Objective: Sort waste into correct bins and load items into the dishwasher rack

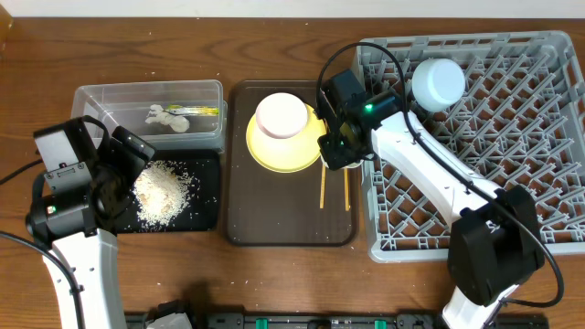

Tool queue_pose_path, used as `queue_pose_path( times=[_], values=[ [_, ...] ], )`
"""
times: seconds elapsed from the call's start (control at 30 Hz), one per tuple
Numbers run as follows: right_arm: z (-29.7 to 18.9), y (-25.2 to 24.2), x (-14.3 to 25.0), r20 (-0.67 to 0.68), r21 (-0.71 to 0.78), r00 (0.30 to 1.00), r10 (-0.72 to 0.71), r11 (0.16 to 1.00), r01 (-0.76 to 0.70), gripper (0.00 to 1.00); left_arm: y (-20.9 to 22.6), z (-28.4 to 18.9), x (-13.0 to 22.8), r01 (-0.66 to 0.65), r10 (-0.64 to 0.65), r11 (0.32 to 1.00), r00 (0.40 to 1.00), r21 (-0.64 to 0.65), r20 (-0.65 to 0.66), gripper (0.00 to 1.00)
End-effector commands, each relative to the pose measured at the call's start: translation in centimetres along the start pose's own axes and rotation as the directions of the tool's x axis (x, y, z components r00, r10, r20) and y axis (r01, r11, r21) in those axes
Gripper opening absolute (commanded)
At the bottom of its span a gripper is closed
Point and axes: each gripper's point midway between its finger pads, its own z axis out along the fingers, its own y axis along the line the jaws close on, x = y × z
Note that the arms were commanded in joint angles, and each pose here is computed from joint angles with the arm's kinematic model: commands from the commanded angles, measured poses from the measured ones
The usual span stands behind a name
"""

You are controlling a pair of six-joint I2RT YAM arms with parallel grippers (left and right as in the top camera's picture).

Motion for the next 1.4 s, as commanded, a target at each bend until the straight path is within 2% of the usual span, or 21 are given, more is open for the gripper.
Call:
queue_pose_path(
  times=[0.0, 0.8, 0.87, 1.03, 1.2, 1.37],
  values=[
    [-0.8, 0.0, -0.1, 0.022, 0.006, 1.0, 0.007, 1.0, -0.007, 0.09, -0.1, -0.3, -0.5, 0.011, -0.011, 1.0, 1.0, 0.002, 0.016, 0.94],
    [-0.2, -0.2, 0.1, 0.022, 0.007, 1.0, 0.009, 1.0, -0.009, 0.06, -0.1, -0.3, -0.5, 0.011, -0.011, 1.0, 1.0, 0.002, 0.016, 0.94],
    [-0.2, -0.2, 0.1, 0.023, 0.007, 1.0, 0.009, 1.0, -0.01, 0.02, -0.1, -0.3, -0.5, 0.011, -0.011, 1.0, 1.0, 0.002, 0.016, 0.94],
    [-0.5, -0.1, -0.3, 0.035, 0.004, 0.999, 0.008, 1.0, -0.008, 0.01, -0.1, -0.3, -0.5, 0.011, -0.011, 1.0, 1.0, 0.002, 0.016, 0.94],
    [-3.1, 1.2, -2.5, 0.117, -0.049, 0.993, -0.005, 0.999, 0.011, 0.01, -0.1, -0.3, -0.5, 0.011, -0.011, 1.0, 1.0, 0.002, 0.016, 0.94],
    [-8.7, 1.9, -5.5, 0.267, -0.119, 0.964, -0.014, 0.992, 0.047, 0.01, -0.1, -0.3, -0.5, 0.011, -0.011, 1.0, 1.0, 0.002, 0.016, 0.94]
  ],
)
